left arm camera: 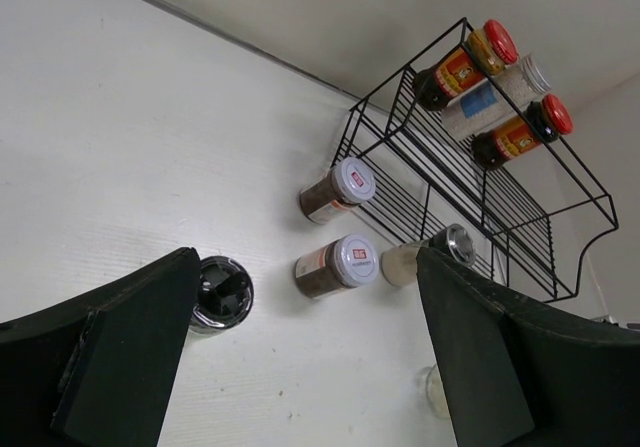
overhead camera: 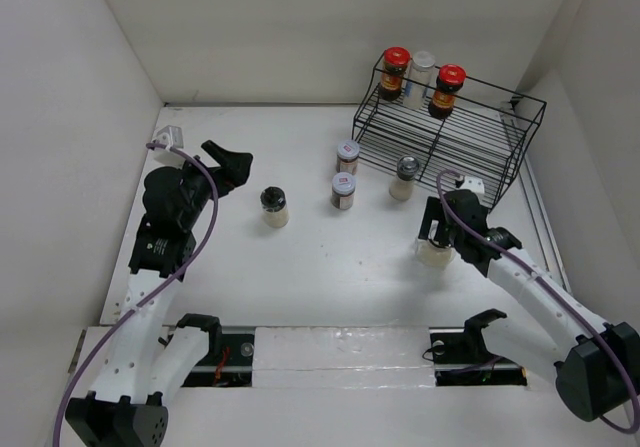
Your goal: Organize the condiment bottles
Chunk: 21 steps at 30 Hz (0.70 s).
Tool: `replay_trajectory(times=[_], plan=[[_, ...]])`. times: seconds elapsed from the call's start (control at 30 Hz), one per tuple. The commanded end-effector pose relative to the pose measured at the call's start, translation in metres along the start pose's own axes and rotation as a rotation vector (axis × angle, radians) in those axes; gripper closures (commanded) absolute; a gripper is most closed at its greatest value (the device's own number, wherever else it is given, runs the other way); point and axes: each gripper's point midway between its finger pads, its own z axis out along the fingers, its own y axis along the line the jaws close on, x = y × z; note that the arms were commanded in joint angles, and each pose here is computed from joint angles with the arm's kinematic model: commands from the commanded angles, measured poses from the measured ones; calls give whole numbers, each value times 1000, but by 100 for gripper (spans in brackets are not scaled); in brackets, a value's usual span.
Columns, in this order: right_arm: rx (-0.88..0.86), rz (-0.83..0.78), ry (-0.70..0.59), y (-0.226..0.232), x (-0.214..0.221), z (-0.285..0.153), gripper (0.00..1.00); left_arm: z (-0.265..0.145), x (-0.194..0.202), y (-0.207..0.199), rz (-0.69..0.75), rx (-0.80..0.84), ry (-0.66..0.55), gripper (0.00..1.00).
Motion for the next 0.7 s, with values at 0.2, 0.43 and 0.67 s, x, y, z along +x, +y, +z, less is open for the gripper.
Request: replay_trajectory(times=[0.2, 0.43, 0.67], plan=[[-49, -18, 35, 14, 4, -11, 16, 3, -10, -11, 5, 50, -25, 14], [-21, -55, 29, 15, 2, -20, 42, 3, -10, -11, 5, 50, -25, 14], [-169, -23, -249, 58, -97, -79, 43, 3, -10, -11, 5, 50, -25, 14]])
